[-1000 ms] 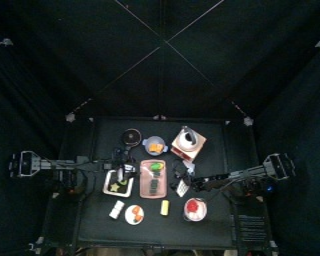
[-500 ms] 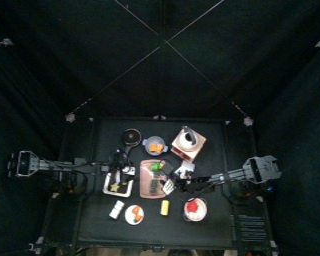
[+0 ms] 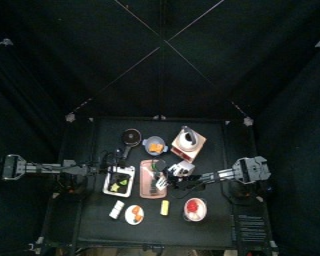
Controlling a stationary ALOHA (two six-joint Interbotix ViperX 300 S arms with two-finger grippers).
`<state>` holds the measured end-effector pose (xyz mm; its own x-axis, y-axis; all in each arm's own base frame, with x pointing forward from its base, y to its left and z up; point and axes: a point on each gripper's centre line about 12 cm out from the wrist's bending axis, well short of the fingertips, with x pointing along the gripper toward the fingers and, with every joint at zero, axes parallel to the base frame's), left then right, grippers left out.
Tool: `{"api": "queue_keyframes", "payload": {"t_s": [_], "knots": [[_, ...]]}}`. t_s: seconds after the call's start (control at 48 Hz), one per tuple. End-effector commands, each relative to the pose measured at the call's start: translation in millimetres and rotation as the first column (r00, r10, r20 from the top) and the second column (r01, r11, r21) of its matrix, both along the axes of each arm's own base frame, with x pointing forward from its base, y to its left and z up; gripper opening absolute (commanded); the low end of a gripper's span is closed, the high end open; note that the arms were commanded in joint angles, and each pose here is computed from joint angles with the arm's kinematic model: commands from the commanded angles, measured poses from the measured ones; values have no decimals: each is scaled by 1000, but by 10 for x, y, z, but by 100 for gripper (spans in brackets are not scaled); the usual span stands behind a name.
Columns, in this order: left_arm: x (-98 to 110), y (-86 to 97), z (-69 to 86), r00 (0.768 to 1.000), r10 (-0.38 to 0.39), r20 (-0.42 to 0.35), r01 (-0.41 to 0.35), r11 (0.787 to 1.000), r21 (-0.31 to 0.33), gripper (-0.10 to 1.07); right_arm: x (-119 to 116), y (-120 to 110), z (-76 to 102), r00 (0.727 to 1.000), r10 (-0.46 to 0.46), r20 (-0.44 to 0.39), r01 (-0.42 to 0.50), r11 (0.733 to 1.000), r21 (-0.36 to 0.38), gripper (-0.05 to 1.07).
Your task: Grab green sushi piece from plate
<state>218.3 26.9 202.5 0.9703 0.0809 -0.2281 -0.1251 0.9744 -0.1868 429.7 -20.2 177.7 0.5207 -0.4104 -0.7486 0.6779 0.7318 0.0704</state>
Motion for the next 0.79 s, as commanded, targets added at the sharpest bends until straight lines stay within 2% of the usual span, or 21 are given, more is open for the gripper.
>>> {"api": "queue_keyframes", "payload": {"t_s": [0.0,0.167,0.333,0.604,0.771], "knots": [[-84,25,37,999,15,37,-16,1000,11,96,68,-30,194,999,-26,31,26,999,-20,86],[-199,92,34,997,57,56,-59,998,19,96,66,-61,290,997,-69,25,70,997,-34,86],[-226,164,64,995,82,62,-85,995,59,96,77,-60,334,997,-71,36,72,997,-32,86],[-238,290,110,987,141,73,-146,987,65,96,73,-82,704,989,-73,128,76,997,-15,86],[-246,334,121,984,163,77,-168,984,65,96,26,-63,682,990,-58,126,61,998,-21,86]]}}
